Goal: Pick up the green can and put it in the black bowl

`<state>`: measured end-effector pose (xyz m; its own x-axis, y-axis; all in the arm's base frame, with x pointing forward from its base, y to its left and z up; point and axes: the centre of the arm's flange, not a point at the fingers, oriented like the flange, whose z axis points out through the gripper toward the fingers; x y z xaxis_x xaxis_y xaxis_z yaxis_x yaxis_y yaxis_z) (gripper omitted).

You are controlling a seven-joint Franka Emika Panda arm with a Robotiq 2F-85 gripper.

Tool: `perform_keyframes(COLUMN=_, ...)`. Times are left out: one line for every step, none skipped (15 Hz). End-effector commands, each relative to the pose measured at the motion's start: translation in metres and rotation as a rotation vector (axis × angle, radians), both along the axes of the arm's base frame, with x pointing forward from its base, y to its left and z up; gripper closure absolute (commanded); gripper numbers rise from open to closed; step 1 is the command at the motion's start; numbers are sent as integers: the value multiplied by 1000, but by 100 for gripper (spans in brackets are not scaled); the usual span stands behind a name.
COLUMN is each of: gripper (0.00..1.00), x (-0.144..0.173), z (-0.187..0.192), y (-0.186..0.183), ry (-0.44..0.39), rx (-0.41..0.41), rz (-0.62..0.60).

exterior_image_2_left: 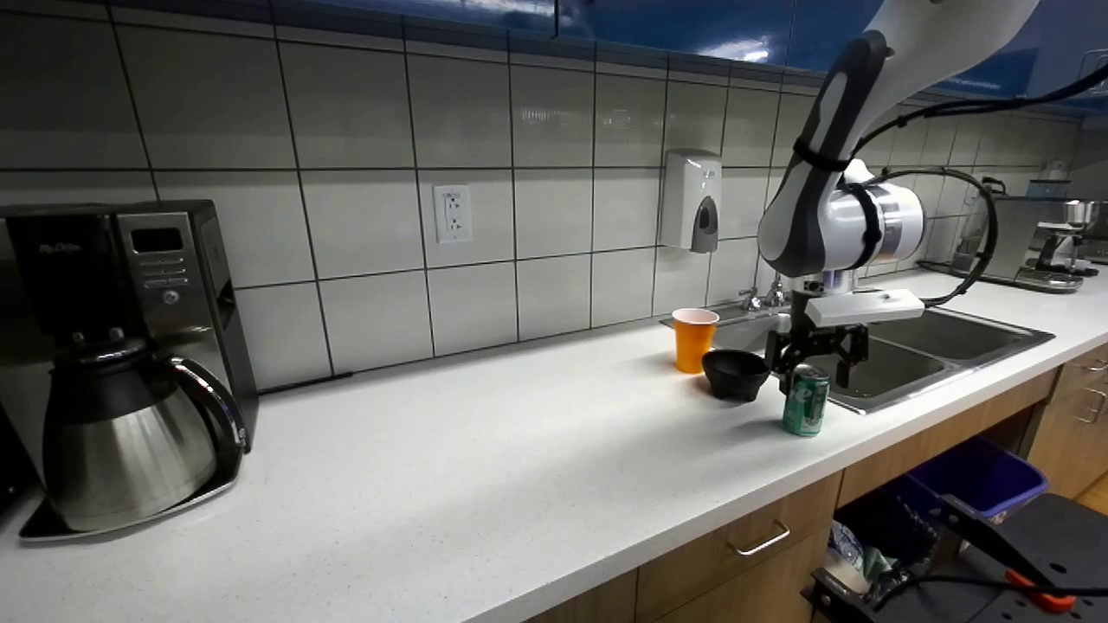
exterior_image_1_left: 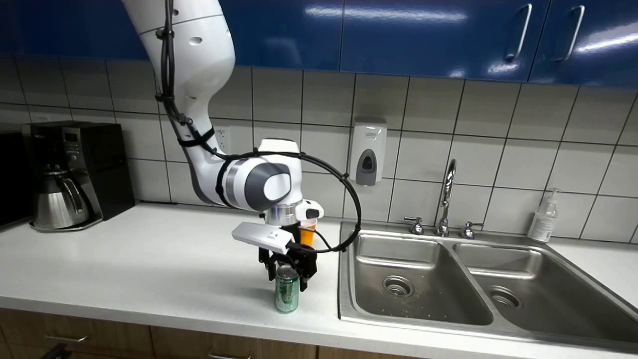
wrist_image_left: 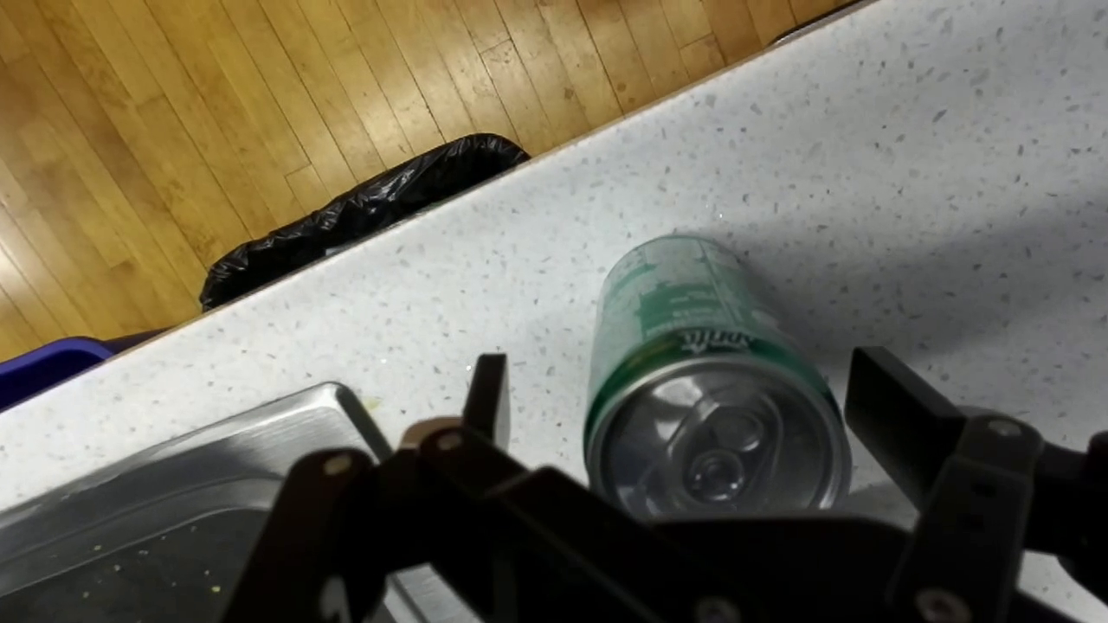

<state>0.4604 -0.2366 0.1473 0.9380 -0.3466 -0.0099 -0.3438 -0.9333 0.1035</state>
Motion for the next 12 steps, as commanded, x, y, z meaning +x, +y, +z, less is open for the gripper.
perform_keyframes(gripper=0, x=7, z=-5, y=-10, ry=1, rx=17, rz=7)
perform_keyframes(gripper=0, x=7, z=-5, y=-10, ry=2, rx=17, rz=7)
perform_keyframes(gripper=0, x=7, z=-6, y=-10, ry=3, rx=16, rz=8)
perform_keyframes(gripper=0, x=8, z=-6, y=-10, ry=3, rx=14, rz=7)
perform_keyframes(gripper=0, x=8, z=-6, y=-10, ry=3, rx=14, rz=8)
perform_keyframes(gripper=0, x=8, z=-6, y=-10, ry=3, rx=14, rz=8)
perform_keyframes(gripper=0, x=9, z=-6, y=-9, ry=2, rx=14, rz=8)
perform_keyframes(gripper=0, x=9, z=-6, y=-9, ry=2, rx=14, rz=9)
perform_keyframes(gripper=0, x=9, z=-6, y=-9, ry=1, rx=14, rz=9)
perform_keyframes(gripper=25, x=9, z=-6, y=-9, ry=-1, rx=17, rz=13)
perform_keyframes(gripper=26, x=9, z=-6, y=-8, ry=-2, rx=17, rz=13)
perform_keyframes(gripper=34, x=10, z=-6, y=-8, ry=-2, rx=18, rz=14)
